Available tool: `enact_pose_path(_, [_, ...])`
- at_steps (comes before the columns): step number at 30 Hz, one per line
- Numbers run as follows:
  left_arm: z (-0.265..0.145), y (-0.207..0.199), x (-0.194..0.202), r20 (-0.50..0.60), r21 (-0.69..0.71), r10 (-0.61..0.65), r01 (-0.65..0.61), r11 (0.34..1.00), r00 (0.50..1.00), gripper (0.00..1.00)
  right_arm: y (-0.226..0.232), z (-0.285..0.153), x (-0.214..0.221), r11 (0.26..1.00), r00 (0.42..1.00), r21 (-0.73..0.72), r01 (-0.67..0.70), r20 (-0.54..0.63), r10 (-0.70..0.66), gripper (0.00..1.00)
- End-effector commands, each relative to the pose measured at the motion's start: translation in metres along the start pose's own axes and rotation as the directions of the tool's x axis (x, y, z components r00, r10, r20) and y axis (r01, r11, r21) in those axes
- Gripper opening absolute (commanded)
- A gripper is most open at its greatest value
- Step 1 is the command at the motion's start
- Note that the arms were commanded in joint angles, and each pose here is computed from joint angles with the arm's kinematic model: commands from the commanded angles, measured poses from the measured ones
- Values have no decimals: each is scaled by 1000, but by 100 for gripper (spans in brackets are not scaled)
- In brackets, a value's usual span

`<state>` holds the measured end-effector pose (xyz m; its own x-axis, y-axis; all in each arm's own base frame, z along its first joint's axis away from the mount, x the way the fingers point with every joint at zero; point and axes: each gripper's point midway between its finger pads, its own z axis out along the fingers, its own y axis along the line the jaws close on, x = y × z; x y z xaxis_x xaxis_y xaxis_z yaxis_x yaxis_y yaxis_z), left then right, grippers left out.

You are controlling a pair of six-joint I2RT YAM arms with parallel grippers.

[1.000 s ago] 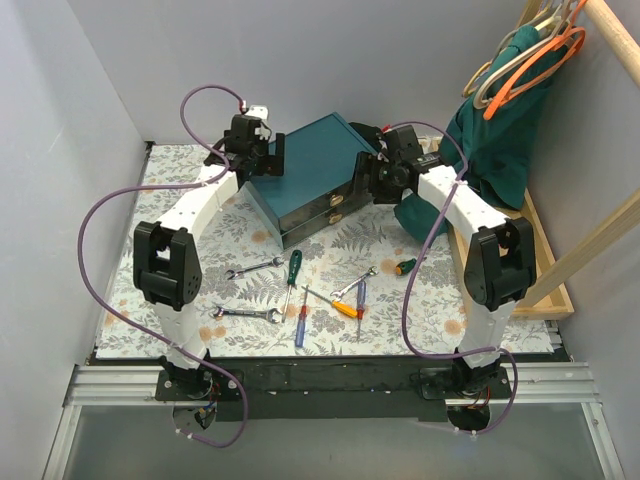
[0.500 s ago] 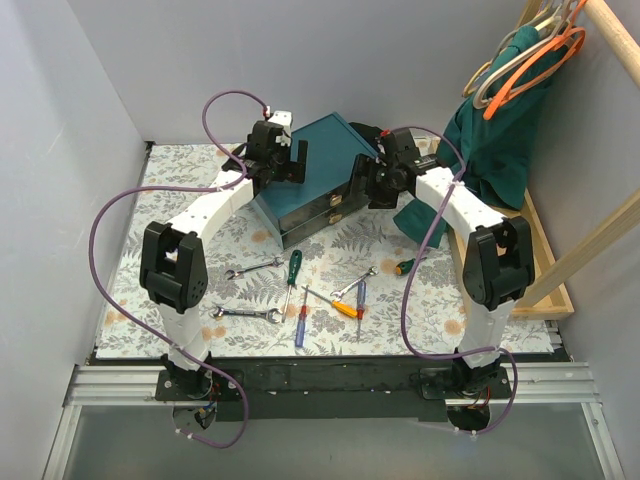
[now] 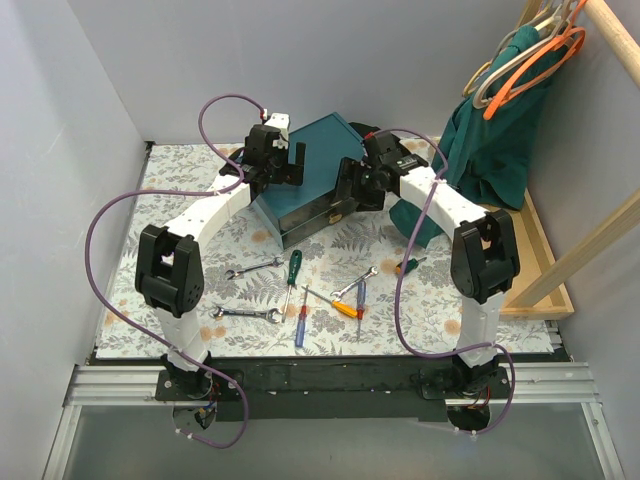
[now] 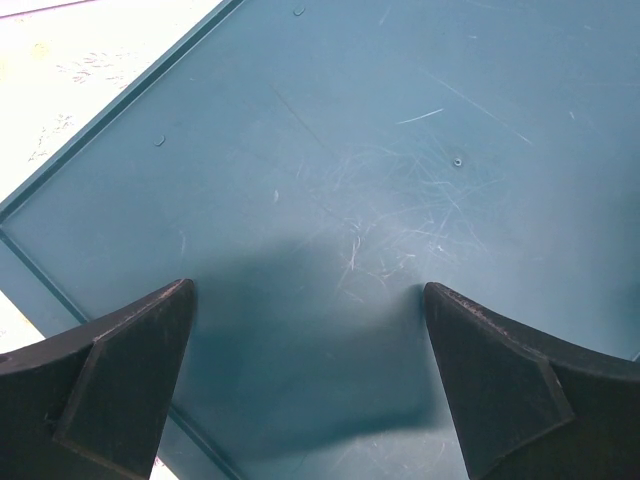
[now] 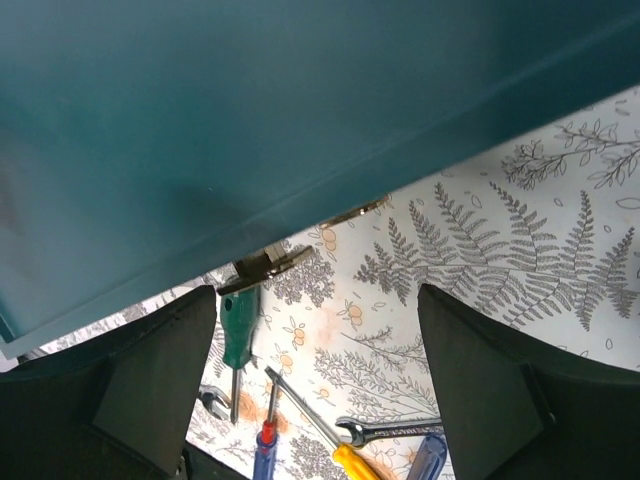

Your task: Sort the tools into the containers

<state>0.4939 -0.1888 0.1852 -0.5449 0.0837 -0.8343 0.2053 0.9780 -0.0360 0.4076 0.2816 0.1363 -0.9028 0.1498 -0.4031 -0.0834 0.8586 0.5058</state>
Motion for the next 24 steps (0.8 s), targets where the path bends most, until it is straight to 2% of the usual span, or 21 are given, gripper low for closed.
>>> enact_pose_path(1, [-9,6,43,-149,-6,-4,3,1000,989,98,19,-8,-32,999,995,-31,14,100,-11,90])
enact_pose_path(4, [-8,5,43,-149,-4,-1,1,1000,989,98,29,-19,-38,998,993,-64,27,119,-19,90])
enact_pose_path(8, [-8,3,43,-157,3,-7,7,1000,988,98,24,-23,-42,1000,990,-22,20,143,-17,90])
enact_pose_path(18, [-7,5,42,-154,-7,-7,6,1000,988,98,-28,-2,-26,983,993,181,2,112,-22,86])
enact_pose_path(24, [-4,6,39,-145,-13,-5,3,1000,989,98,-57,-14,-2,962,997,271,18,67,-38,83])
